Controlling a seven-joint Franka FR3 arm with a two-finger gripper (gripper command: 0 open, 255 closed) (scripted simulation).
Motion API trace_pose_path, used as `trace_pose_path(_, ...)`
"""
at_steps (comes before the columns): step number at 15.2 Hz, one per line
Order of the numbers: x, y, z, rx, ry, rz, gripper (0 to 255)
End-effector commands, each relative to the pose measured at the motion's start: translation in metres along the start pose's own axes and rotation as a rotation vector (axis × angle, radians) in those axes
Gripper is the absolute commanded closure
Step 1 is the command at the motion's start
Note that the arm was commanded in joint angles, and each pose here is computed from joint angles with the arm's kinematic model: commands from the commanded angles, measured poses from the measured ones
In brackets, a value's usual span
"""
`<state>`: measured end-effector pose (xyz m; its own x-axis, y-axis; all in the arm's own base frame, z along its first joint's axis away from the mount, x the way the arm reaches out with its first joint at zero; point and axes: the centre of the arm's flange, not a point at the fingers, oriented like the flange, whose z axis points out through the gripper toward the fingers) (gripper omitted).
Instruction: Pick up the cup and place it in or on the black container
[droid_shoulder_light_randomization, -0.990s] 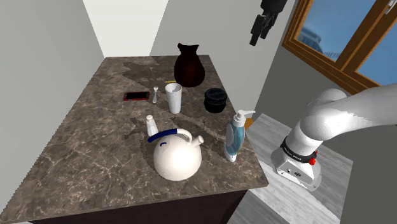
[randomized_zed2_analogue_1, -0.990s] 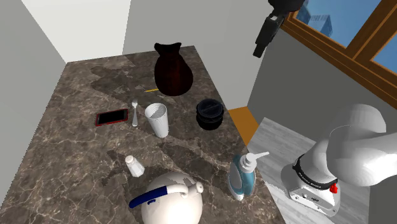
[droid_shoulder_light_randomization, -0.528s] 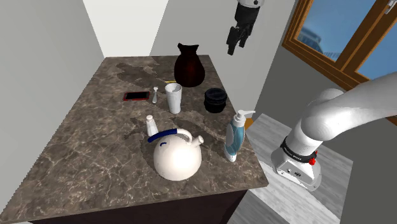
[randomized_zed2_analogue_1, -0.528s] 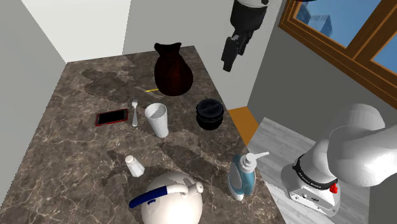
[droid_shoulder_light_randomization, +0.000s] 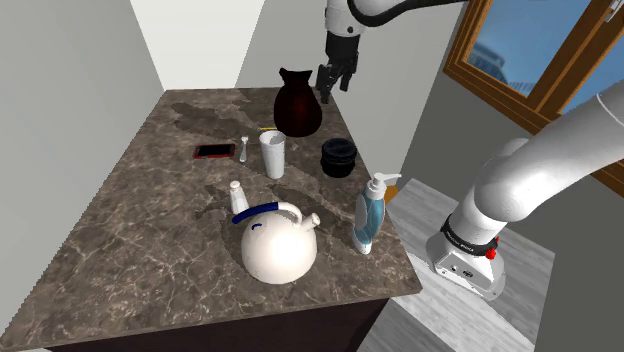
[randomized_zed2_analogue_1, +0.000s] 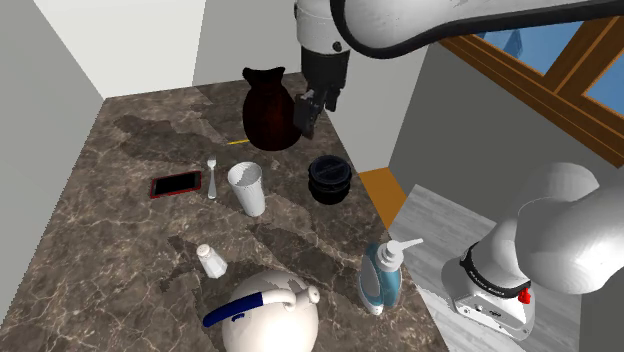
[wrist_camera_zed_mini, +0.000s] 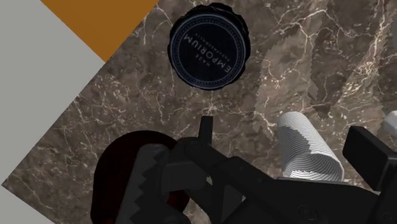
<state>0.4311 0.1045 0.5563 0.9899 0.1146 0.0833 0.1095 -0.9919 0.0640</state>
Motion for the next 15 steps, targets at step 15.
trace_pose_path(15,0.133,-0.130,0.115,-0.013,-0.064,-0.049,0)
